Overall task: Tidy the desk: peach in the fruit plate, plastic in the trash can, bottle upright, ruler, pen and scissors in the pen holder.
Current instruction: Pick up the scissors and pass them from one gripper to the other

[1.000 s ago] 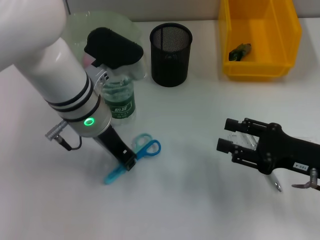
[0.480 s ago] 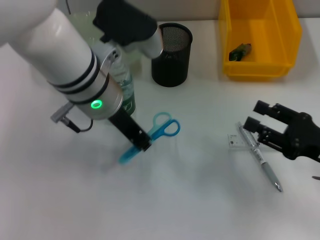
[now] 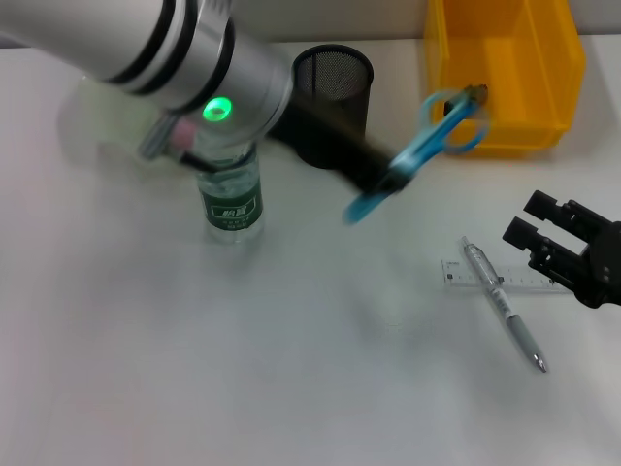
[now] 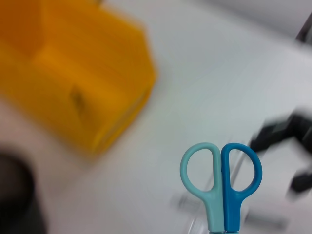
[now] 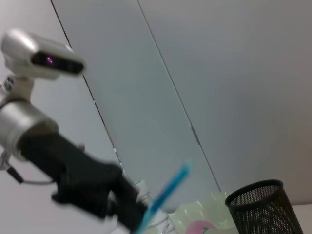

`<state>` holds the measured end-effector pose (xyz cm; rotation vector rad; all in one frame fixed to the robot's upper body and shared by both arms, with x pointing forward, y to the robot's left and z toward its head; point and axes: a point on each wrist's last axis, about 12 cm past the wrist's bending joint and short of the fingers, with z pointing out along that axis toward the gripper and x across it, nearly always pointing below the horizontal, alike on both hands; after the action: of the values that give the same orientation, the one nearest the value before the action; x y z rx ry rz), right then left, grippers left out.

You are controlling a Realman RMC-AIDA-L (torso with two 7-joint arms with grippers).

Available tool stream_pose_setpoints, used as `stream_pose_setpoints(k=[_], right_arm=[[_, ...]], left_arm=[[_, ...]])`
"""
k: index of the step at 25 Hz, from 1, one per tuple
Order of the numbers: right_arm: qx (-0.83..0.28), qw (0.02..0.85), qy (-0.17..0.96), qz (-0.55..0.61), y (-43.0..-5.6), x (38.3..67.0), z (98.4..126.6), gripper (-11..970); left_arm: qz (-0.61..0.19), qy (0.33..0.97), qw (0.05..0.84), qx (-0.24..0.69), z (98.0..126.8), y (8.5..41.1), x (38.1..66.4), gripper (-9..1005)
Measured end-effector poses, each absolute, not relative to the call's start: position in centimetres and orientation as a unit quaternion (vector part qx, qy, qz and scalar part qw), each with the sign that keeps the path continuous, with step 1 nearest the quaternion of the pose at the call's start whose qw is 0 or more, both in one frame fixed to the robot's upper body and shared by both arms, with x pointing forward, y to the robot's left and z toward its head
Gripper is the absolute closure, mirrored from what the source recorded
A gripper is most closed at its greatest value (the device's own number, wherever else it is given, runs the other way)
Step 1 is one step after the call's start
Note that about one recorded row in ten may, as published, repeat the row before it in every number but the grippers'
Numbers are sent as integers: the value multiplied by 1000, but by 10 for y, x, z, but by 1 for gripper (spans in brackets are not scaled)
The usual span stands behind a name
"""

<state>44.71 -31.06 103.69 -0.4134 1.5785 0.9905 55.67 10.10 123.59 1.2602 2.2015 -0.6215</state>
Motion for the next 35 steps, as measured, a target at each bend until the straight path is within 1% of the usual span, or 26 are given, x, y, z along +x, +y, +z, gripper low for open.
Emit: stream_pose_setpoints(k=[1,2,3,4,5,6,7,8,9,10,11,13,14,15,16,17,21,26,27,35], right_arm=[[-175,579,673,425,-311,447,1037,323],[-175,579,673,425,-311,447,1037,323],[-175,580,672,426,-310,446,1037,323],[-175,581,671,427,-310,446,1038,323],[-175,581,671,427,-310,446,1038,323],[-175,581,669,429,-310,446,1038,323],[-175,581,669,429,-310,446,1038,323],[-175,581,669,429,-310,446,1038,323],[-175,581,667,433,-309,446,1039,323],[-175,581,667,433,-309,446,1039,323],[-173,580,665,438,-307,446,1039,323],[-172,580,664,440,-306,446,1038,323],[-170,579,663,443,-305,446,1038,323],[-170,579,663,443,-305,446,1038,323],[-168,578,662,446,-303,446,1037,323],[-168,578,662,446,-303,446,1037,323],[-163,576,661,451,-300,445,1036,323],[-163,576,660,454,-299,445,1036,322],[-160,575,660,456,-298,445,1035,322],[-160,575,658,459,-296,446,1036,322]], left_arm=[[-265,787,300,470,1243,98,559,770],[-265,787,300,470,1243,98,559,770],[-276,776,317,471,1245,97,560,769],[-291,750,363,470,1247,97,564,769],[-291,750,363,470,1247,97,564,769],[-298,733,402,460,1246,98,568,768],[-298,733,402,460,1246,98,568,768],[-299,729,413,456,1245,98,569,768],[-308,717,457,427,1238,104,575,768],[-308,717,457,427,1238,104,575,767],[-311,712,487,399,1229,109,580,767],[-310,711,499,387,1224,112,582,766],[-304,710,514,372,1211,116,586,766],[-304,710,514,372,1211,116,586,766],[-295,713,525,359,1200,119,589,765],[-295,713,525,359,1200,119,589,765],[-260,724,548,329,1177,121,595,764],[-237,727,564,311,1166,116,596,762],[-224,727,572,307,1161,111,595,762],[-230,730,583,273,1162,109,596,760]])
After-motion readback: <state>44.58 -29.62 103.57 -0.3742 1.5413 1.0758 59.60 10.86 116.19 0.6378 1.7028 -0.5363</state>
